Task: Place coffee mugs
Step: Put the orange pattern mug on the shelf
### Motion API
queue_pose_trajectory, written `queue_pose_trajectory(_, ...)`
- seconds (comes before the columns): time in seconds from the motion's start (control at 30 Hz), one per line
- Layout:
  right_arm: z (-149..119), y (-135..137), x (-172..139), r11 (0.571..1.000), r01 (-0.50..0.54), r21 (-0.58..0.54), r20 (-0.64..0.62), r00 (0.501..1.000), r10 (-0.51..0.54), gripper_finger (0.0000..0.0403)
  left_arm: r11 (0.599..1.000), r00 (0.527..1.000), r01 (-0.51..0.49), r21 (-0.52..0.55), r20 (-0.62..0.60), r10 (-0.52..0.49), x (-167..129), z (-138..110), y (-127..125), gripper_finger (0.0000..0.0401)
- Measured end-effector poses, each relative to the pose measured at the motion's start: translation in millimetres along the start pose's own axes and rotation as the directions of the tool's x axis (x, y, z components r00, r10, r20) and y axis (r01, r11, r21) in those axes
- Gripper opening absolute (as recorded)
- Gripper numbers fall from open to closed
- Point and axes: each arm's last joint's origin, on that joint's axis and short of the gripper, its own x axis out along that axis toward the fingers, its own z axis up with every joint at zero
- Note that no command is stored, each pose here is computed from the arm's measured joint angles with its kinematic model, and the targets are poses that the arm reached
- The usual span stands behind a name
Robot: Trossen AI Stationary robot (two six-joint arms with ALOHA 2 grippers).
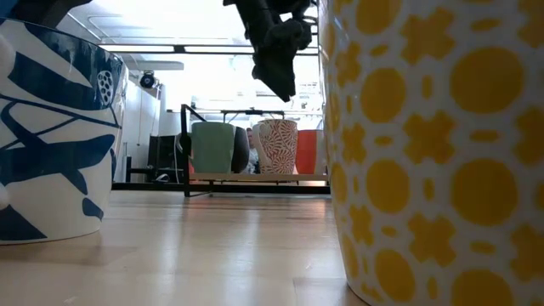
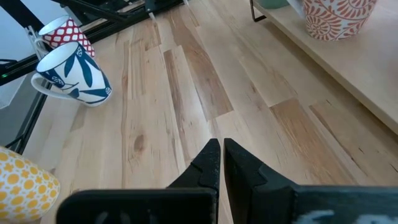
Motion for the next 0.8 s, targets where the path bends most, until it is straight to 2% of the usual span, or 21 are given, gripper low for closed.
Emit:
queue_pose_trajectory(0.13,0,0,0,1.000,0.000,0.000,0.000,1.000,0.000,0.0002,1.000,1.000,-0.002,0.007,-0.001,0.002,1,0,-1,0.0168)
queue_pose_trajectory(0.43,-1,0,0,1.000,0.002,0.002,-0.006,1.000,-0.002,0.0002,1.000,0.998,-0.002,0.010,-0.060,0.002,33,0,-2,0.0168)
queue_pose_trajectory(0.6,-1,0,0,1.000,0.003,0.000,-0.007,1.000,-0.003,0.0002,0.999,0.995,0.006,0.053,-0.101,-0.001,49,-1,-3,0.0168)
queue_pose_trajectory(0.8,-1,0,0,1.000,0.003,0.000,-0.007,1.000,-0.003,0.0002,0.999,0.989,-0.013,0.046,-0.146,0.020,70,-4,3,0.0168)
